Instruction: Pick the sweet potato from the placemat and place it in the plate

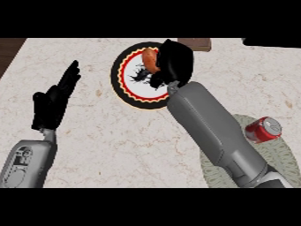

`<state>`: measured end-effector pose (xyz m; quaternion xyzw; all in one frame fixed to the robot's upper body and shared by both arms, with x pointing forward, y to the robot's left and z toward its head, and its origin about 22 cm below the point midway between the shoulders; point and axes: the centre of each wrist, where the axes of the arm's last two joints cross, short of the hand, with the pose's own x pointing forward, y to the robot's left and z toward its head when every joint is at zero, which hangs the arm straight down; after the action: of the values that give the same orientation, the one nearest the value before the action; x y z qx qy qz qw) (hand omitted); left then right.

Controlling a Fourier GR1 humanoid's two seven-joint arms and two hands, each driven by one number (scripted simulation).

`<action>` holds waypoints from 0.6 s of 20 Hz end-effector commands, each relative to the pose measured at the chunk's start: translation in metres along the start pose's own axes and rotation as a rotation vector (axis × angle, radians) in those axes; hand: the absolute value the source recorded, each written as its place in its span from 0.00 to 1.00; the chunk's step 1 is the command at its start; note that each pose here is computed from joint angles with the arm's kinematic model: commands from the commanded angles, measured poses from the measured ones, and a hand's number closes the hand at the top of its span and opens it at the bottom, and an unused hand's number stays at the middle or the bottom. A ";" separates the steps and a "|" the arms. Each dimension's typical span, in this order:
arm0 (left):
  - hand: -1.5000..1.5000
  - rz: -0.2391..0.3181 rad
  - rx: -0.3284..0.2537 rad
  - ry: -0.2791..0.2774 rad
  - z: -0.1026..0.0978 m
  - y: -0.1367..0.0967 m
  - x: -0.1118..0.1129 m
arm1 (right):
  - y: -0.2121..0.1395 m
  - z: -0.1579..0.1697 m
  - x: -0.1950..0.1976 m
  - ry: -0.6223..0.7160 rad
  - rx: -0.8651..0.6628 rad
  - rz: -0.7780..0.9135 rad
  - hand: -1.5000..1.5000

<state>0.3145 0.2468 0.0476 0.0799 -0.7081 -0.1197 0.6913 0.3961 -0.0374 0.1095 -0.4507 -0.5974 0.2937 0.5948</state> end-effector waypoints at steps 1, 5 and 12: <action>0.50 0.003 -0.012 -0.011 -0.009 -0.018 0.006 | 0.018 -0.013 -0.006 0.056 0.035 0.121 1.00; 0.50 0.003 -0.037 -0.022 -0.007 -0.017 0.010 | 0.028 -0.022 -0.031 0.187 0.084 -0.019 0.00; 0.50 0.006 -0.050 -0.044 -0.024 -0.030 0.024 | 0.037 -0.019 -0.038 0.190 0.088 -0.151 0.00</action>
<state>0.3268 0.2222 0.0556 0.0622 -0.7169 -0.1357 0.6810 0.4163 -0.0574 0.0667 -0.4190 -0.5502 0.2491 0.6780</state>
